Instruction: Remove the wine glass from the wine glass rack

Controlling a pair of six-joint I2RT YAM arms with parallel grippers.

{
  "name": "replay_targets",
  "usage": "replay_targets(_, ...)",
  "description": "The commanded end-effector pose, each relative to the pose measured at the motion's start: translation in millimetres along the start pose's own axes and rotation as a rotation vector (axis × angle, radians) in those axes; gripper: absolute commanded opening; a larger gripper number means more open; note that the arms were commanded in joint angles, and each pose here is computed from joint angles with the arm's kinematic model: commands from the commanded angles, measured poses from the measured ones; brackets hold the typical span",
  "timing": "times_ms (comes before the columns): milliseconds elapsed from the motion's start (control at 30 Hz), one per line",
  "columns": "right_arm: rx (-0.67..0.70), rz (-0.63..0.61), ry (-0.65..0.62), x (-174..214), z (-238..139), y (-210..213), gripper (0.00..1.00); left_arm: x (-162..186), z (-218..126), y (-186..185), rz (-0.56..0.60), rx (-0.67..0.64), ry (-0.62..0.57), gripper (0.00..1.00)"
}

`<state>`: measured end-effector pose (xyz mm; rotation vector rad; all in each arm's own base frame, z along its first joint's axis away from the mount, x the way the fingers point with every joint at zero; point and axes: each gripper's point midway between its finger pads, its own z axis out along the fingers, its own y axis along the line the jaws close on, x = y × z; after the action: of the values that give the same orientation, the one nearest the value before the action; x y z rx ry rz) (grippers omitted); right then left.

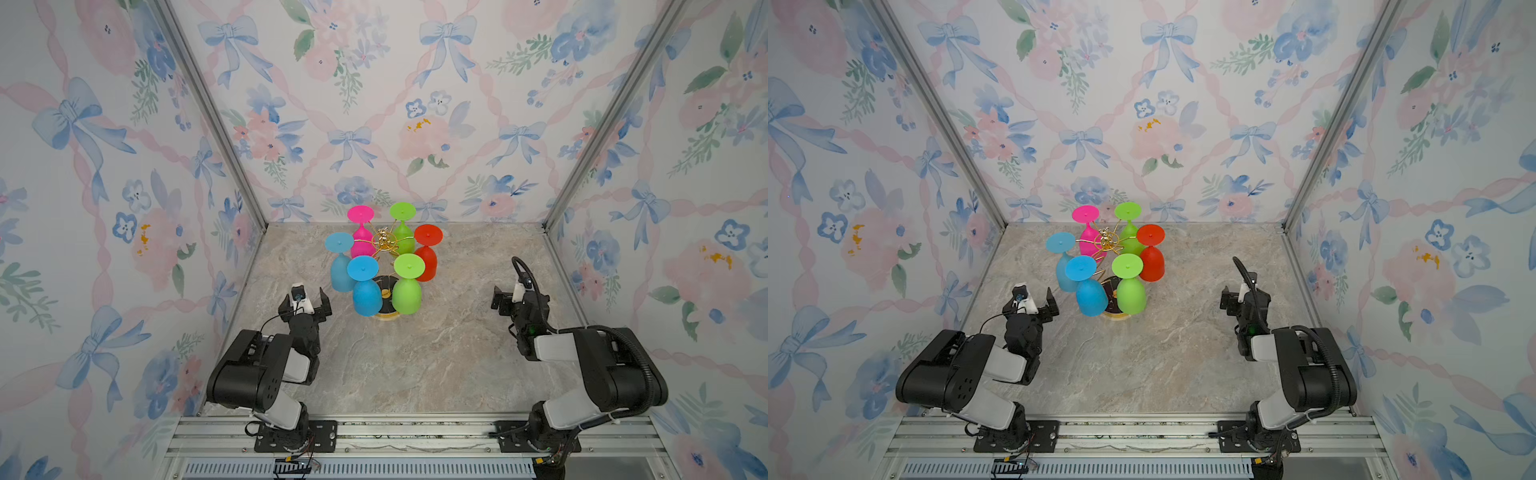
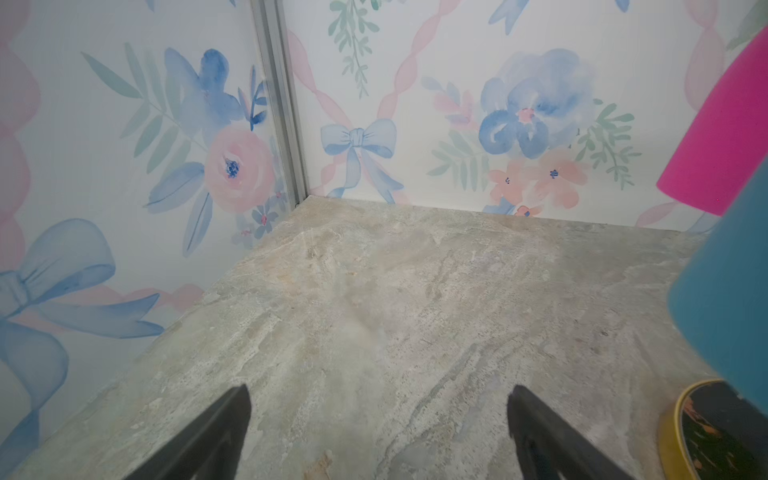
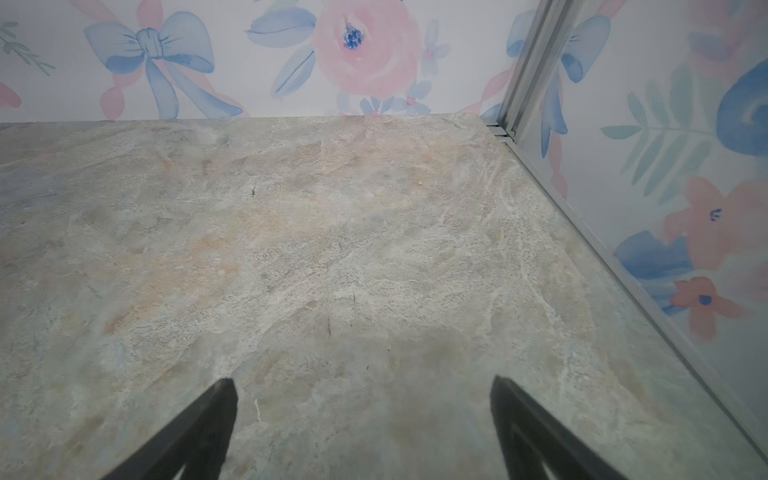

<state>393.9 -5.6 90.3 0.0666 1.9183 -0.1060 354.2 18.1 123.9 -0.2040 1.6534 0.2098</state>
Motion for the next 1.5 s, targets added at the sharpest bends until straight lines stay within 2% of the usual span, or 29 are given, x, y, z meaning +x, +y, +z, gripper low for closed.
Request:
replay_targets(0,-0.005,-0.011,-0.019,-8.8,2.0,2.5,0.97,-5.5,3.0,-1.3,-0.014,-0.004,-0.015,0.98)
replay_targets(1133,0.0,-0.011,-0.02,-10.1,1.5,2.2,0.97,-7.3,2.5,1.2,-0.021,-0.016,-0.02,0.98)
replay_targets(1333,0.044,-0.023,0.006,-23.2,-1.7,-1.3,0.97,-18.0,-1.9,4.1,-0.027,-0.024,-0.047,0.98)
replay_targets(1467,0.082,-0.015,0.101,-32.2,-6.0,-7.3,0.97,-30.6,-4.5,15.7,-0.044,-0.089,-0.025,0.98)
